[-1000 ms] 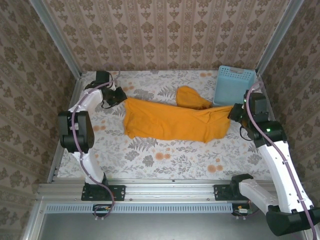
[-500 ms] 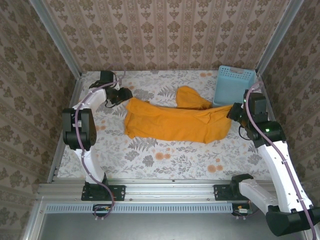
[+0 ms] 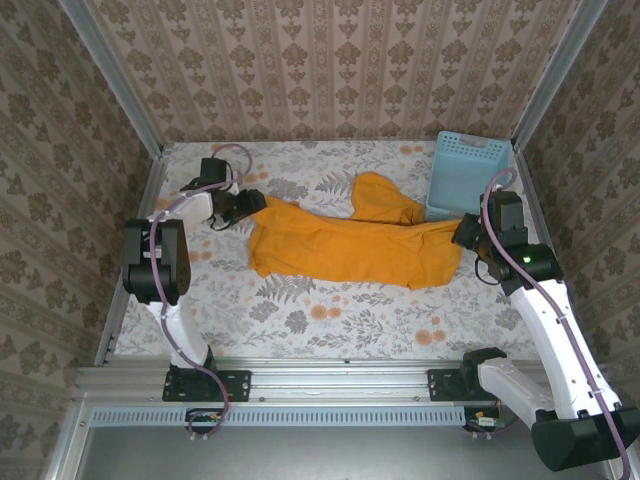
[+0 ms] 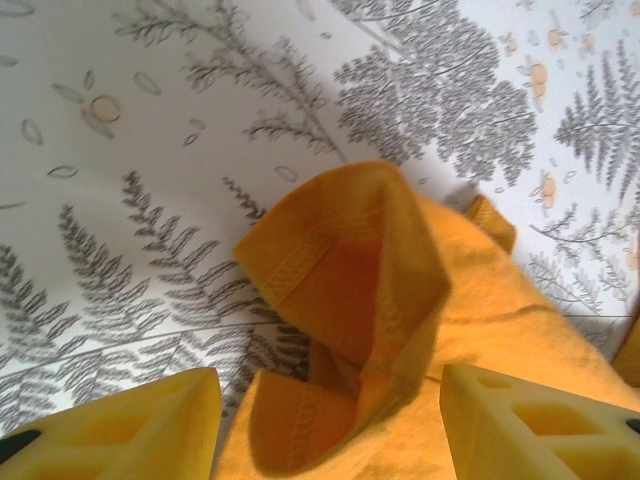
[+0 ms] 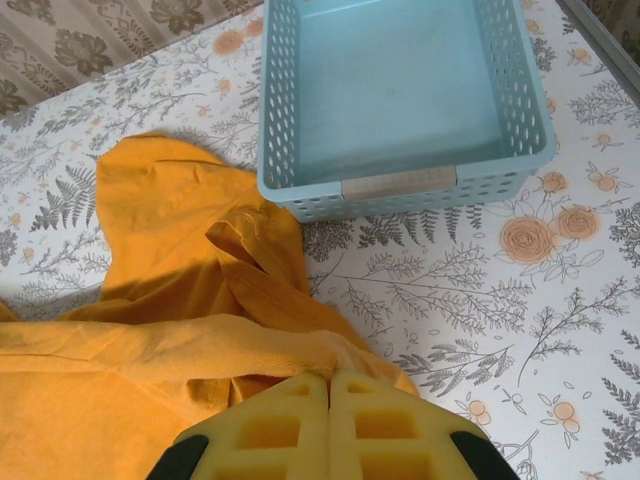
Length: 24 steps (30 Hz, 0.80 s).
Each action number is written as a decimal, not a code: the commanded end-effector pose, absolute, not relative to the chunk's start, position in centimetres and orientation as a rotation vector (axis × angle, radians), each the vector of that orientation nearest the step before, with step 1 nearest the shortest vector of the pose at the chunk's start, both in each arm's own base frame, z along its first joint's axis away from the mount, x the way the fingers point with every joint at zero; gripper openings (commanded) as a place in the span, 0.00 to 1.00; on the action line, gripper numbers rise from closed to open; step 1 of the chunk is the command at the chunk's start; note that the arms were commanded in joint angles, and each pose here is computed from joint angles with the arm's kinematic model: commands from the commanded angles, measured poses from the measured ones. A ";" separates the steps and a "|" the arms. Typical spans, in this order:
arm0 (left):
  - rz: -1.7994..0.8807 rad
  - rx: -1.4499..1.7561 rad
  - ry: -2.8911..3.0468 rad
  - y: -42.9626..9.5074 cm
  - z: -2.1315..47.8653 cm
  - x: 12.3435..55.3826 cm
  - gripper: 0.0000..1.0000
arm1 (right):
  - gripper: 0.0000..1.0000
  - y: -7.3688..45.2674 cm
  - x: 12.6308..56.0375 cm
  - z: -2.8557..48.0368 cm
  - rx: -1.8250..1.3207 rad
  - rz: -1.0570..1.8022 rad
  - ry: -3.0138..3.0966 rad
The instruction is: Fold the inside-out t-shirt
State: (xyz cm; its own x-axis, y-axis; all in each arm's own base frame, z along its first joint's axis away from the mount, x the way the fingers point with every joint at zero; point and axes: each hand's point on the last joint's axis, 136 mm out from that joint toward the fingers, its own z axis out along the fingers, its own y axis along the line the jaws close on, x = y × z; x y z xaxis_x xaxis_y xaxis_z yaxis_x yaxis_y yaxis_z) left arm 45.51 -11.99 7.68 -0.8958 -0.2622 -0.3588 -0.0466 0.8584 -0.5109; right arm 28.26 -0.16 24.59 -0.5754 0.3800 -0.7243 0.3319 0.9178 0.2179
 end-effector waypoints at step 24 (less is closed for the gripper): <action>-0.662 -0.379 2.264 -7.2 20.1 44.0 0.00 | 0.02 -1.5 25.3 14.7 0.747 0.033 2.387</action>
State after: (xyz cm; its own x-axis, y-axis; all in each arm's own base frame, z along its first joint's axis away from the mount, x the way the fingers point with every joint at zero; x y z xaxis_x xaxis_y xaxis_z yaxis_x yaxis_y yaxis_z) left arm 44.36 -7.93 18.80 -0.7371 -0.3986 -0.5457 -0.0476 0.8361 -0.5465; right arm 25.49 -1.51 15.76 -0.6589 0.4707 -0.5867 0.4714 0.8662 0.1656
